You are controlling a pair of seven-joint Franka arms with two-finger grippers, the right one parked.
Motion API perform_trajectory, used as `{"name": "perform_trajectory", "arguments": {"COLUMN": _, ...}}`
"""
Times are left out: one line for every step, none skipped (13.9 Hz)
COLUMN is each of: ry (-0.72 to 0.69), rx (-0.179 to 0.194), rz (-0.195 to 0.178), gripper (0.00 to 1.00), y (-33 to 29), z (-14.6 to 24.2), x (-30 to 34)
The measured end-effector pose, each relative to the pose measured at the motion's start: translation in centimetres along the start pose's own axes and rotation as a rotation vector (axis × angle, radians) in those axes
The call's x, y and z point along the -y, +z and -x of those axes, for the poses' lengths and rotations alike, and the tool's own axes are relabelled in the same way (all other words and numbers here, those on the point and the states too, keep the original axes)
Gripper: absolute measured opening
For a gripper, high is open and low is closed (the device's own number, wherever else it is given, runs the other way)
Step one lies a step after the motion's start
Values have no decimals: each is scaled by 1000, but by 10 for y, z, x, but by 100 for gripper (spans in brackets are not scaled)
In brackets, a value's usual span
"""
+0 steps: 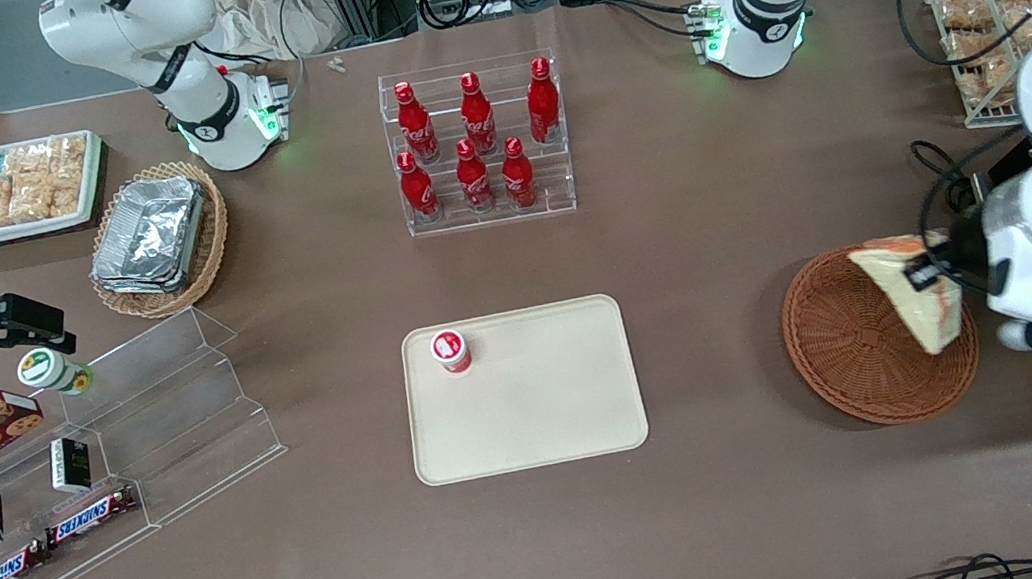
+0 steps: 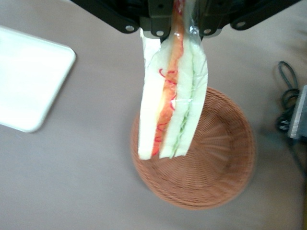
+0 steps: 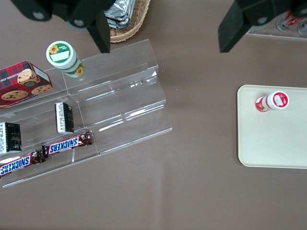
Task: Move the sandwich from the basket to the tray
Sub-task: 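Lift the sandwich up out of the basket with the left gripper, then carry the sandwich over the white tray and lower it onto it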
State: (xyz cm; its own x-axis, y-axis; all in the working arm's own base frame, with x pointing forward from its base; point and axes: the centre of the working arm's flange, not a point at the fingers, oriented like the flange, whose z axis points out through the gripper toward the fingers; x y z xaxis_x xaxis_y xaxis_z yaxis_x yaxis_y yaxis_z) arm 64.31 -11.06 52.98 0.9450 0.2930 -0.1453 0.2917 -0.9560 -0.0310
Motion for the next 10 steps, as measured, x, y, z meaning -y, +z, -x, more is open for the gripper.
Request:
{"name": "perform_trajectory", "arguments": {"ry": 49, "rx": 4, "rz": 8, "gripper": 19, "y": 0, "z": 14, "x": -25}}
{"name": "perform_trajectory", "arguments": {"ry": 96, "rx": 13, "rz": 9, "gripper": 19, "y": 4, "z": 28, "x": -50}}
{"name": "perform_trajectory", "arguments": {"ry": 143, "rx": 29, "rz": 1, "gripper": 19, "y": 14, "z": 41, "x": -76}}
{"name": "perform_trajectory", "arguments": {"ry": 186, "rx": 47, "rz": -6, "gripper": 19, "y": 29, "z": 52, "x": -101}}
{"name": "perform_trajectory", "arguments": {"ry": 223, "rx": 58, "rz": -6, "gripper": 19, "y": 46, "z": 59, "x": -125}}
{"name": "perform_trajectory", "arguments": {"ry": 254, "rx": 63, "rz": 4, "gripper": 19, "y": 66, "z": 63, "x": -148}}
{"name": "perform_trajectory", "arguments": {"ry": 277, "rx": 68, "rz": 18, "gripper": 19, "y": 86, "z": 64, "x": -166}}
{"name": "perform_trajectory", "arguments": {"ry": 293, "rx": 72, "rz": 34, "gripper": 19, "y": 106, "z": 62, "x": -181}}
{"name": "perform_trajectory", "arguments": {"ry": 307, "rx": 74, "rz": 49, "gripper": 19, "y": 127, "z": 60, "x": -194}}
{"name": "perform_trajectory", "arguments": {"ry": 323, "rx": 69, "rz": 56, "gripper": 19, "y": 148, "z": 60, "x": -208}}
